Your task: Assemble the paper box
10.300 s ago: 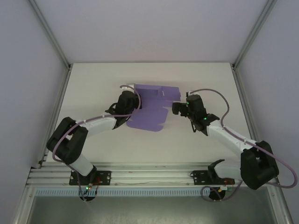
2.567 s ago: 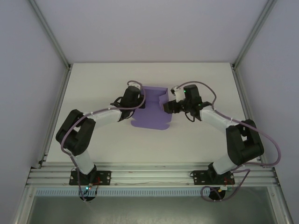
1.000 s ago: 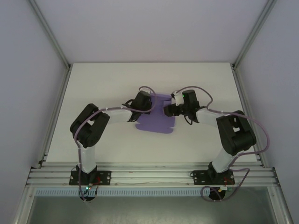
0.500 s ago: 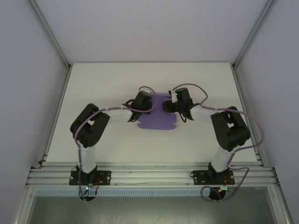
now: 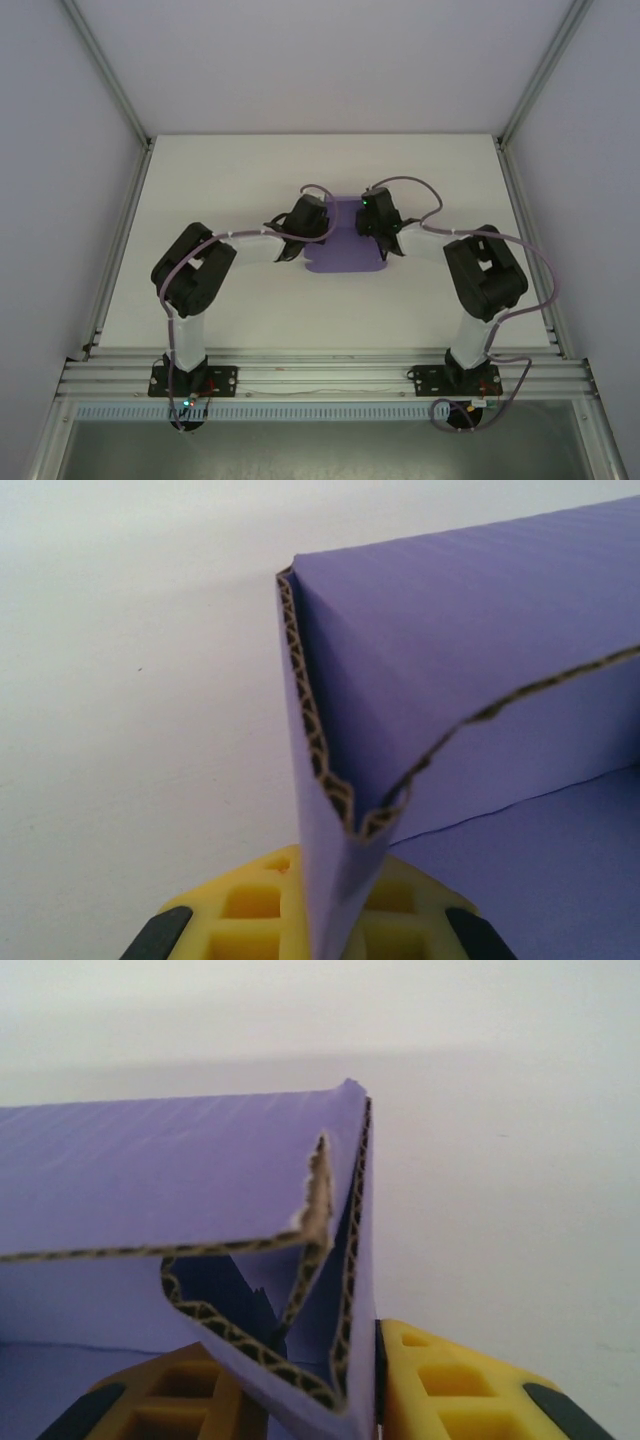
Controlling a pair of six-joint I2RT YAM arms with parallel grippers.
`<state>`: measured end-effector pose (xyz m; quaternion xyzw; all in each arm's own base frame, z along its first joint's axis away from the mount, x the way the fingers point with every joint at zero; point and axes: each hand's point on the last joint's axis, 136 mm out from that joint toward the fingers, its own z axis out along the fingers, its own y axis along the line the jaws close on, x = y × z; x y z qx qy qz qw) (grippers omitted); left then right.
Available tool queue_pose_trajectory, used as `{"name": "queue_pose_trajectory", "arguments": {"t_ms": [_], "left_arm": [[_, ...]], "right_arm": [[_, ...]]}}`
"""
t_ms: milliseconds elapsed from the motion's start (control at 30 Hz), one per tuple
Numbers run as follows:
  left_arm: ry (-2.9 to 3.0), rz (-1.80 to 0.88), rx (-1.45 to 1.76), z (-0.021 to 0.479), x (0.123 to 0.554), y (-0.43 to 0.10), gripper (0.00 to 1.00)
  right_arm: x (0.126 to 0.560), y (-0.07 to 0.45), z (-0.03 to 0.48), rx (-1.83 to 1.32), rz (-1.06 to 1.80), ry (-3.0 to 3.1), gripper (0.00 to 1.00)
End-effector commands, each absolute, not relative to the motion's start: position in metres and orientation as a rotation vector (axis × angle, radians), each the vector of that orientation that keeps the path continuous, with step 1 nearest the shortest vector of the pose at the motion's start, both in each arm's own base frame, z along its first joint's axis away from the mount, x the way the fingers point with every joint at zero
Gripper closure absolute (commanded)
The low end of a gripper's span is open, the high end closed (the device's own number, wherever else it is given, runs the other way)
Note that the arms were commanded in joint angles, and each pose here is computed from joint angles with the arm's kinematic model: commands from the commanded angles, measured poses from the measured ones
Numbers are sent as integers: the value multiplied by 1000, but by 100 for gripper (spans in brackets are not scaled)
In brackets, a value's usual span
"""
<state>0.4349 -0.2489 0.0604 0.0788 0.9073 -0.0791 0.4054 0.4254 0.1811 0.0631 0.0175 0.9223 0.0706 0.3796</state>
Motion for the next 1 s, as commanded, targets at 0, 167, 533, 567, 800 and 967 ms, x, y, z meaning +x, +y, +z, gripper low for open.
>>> {"name": "queue_pose_trajectory", "arguments": {"t_ms": [0,167,533,567,800,967], "left_arm": [[2363,-78,199,44,421,-229,100],[2369,-58,159,42,420,-224,100],[2339,-62,116,57,422,-221,100],[2339,-67,115,58,422,-222,100],[2337,-75,116,58,422,-222,100],[2342,-91,117,57,422,-225,100]], "right_arm": [[407,86,40,416,-349,2365,82],[392,53,53,516,-672,2290,84],[391,35,65,586,-842,2129,73],[393,37,65,589,-813,2121,71],[417,85,65,431,-276,2130,66],[420,112,83,298,-13,2145,50]]}}
